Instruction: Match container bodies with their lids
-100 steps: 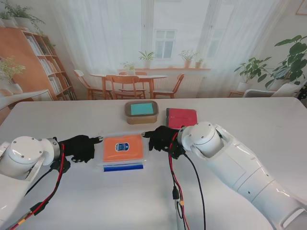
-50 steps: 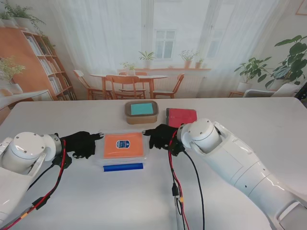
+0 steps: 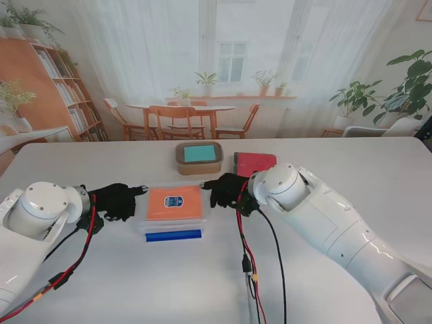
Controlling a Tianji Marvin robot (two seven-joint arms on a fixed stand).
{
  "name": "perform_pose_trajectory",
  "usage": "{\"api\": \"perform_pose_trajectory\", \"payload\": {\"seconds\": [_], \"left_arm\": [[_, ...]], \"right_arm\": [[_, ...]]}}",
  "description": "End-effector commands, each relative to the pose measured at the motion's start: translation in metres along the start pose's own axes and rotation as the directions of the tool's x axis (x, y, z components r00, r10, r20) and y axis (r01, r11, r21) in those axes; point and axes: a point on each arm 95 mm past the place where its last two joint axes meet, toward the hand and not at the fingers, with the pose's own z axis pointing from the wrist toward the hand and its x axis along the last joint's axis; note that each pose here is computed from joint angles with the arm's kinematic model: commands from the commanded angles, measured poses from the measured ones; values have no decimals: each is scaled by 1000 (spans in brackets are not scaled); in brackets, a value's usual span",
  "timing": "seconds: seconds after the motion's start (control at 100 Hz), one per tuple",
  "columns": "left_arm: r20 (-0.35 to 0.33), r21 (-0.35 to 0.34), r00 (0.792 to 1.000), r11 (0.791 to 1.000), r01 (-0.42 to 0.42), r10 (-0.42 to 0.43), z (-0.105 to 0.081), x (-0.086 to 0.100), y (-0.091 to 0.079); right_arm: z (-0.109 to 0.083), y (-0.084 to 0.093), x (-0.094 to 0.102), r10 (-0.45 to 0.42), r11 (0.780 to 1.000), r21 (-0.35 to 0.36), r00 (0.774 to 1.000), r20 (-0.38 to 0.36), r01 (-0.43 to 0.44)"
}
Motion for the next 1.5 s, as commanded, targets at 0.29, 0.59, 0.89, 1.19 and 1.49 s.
{"api": "perform_pose_trajectory", "payload": {"seconds": [0.29, 0.59, 0.89, 1.19, 1.49], "left_arm": [[-44, -50, 999, 999, 8, -10, 7, 14, 17], [-41, -55, 999, 998, 10, -12, 8, 13, 20], [-27, -58, 1000, 998, 14, -15, 10, 13, 22], [-22, -55, 1000, 998, 12, -13, 9, 11, 24], [-19, -48, 1000, 999, 7, -8, 4, 8, 24]], "right_arm": [[6, -19, 25, -17, 998, 60, 999, -50, 20], [5, -22, 22, -16, 998, 61, 999, -41, 18], [5, -22, 21, -17, 998, 59, 1000, -26, 19], [5, -24, 19, -19, 998, 61, 1000, -21, 20], [5, -26, 17, -25, 998, 62, 1000, -12, 26]]}}
